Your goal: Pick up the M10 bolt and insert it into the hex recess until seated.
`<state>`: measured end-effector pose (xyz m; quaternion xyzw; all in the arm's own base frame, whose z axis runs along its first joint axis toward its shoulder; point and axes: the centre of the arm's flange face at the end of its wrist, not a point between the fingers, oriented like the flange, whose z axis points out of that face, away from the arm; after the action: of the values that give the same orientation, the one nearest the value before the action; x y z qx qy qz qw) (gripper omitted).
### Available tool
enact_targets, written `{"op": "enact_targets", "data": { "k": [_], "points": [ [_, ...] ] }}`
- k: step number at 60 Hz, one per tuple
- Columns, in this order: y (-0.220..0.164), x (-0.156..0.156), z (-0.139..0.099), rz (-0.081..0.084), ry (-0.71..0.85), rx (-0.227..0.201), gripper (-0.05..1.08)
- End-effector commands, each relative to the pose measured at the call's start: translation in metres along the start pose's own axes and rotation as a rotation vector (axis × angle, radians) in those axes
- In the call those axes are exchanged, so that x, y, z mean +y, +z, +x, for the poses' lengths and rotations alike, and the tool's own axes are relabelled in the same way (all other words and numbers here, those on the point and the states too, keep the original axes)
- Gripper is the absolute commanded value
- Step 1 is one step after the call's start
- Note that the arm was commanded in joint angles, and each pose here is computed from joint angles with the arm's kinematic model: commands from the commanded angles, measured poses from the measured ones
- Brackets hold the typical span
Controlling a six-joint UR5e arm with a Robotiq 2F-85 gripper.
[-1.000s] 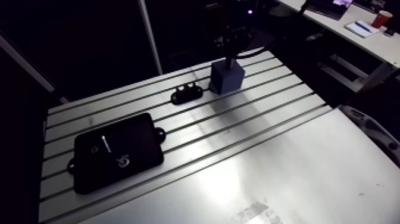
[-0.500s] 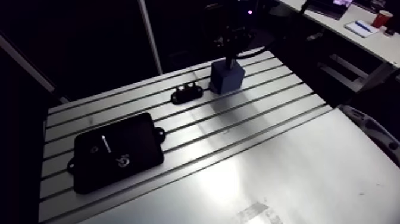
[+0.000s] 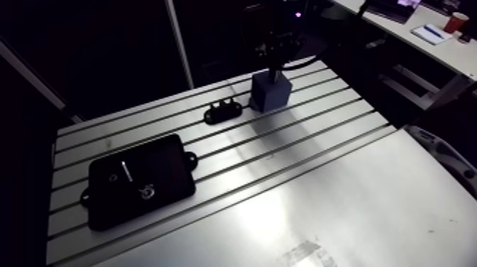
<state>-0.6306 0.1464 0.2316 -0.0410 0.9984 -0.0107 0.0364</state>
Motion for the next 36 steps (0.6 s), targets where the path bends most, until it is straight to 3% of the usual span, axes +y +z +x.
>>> {"op": "enact_targets", "data": {
  "k": [1, 36],
  "points": [
    [0.0006, -0.0006, -0.0001, 0.002, -0.002, -0.001, 0.97],
    [0.0018, -0.0009, -0.0008, 0.001, -0.002, -0.003, 0.97]
  ]
}}
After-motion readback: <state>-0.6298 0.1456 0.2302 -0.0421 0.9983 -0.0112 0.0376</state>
